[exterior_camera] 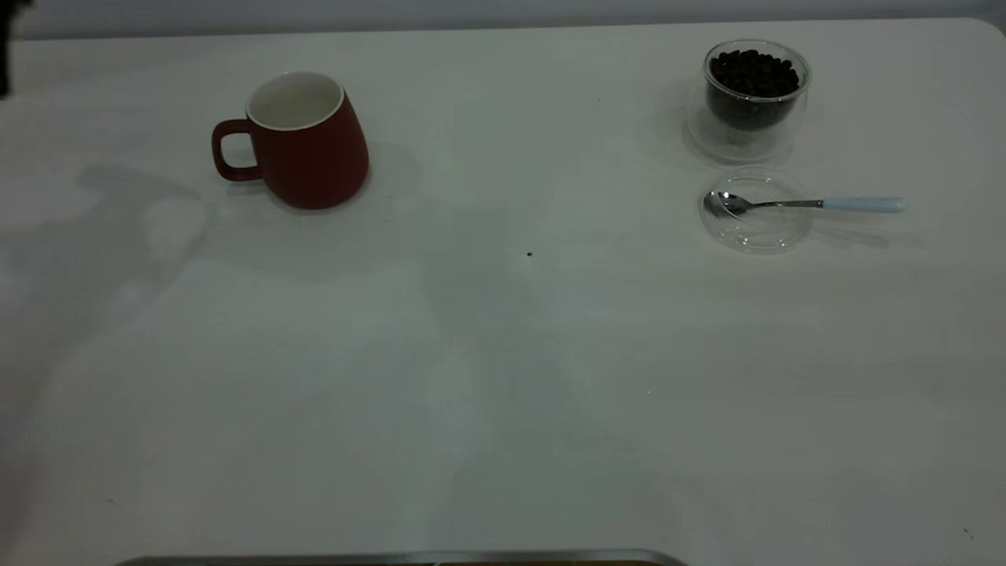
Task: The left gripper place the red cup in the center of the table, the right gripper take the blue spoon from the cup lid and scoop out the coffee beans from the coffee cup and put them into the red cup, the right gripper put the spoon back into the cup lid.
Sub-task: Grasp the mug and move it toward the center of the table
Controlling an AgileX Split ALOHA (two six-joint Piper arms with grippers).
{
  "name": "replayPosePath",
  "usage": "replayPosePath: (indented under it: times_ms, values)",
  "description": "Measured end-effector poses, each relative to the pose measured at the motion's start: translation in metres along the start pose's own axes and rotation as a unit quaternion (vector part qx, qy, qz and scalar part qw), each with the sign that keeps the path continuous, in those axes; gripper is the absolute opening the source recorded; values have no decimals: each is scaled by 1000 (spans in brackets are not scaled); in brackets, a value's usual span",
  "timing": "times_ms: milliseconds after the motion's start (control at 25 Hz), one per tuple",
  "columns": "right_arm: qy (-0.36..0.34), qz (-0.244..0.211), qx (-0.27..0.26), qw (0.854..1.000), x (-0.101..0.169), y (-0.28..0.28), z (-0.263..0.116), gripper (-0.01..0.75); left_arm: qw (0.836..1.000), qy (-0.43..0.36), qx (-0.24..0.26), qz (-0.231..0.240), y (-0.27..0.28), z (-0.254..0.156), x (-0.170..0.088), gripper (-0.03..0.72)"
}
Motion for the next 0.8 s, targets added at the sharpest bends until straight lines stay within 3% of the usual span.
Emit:
replayPosePath:
  times_ms: [200, 400, 560, 800]
  values:
    - [0, 0, 0, 1000, 0, 0, 0, 240, 992, -124, 1, 2, -23, 38, -14, 595]
    - [0, 0, 0, 1000, 0, 0, 0, 240, 967, -247, -53, 32, -20, 66, -28, 595]
    - [0, 0, 0, 1000, 0, 0, 0, 240, 956, -270, -104, 48, -30, 88, -37, 595]
    - [0, 0, 0, 1000, 0, 0, 0, 240, 953, -280, -108, 45, -51, 94, -44, 594]
Point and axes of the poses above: a point on each arm's last joint axis where the gripper is mounted, y pointing back along that axis away from the gripper, x along the wrist's bending axis when the last joint is at zero, z = x × y, the point moved 6 cm from there along -y, pointing out along that axis toward the gripper, and after that the axes turned 8 degrees about -y, right-handed, at the moved point
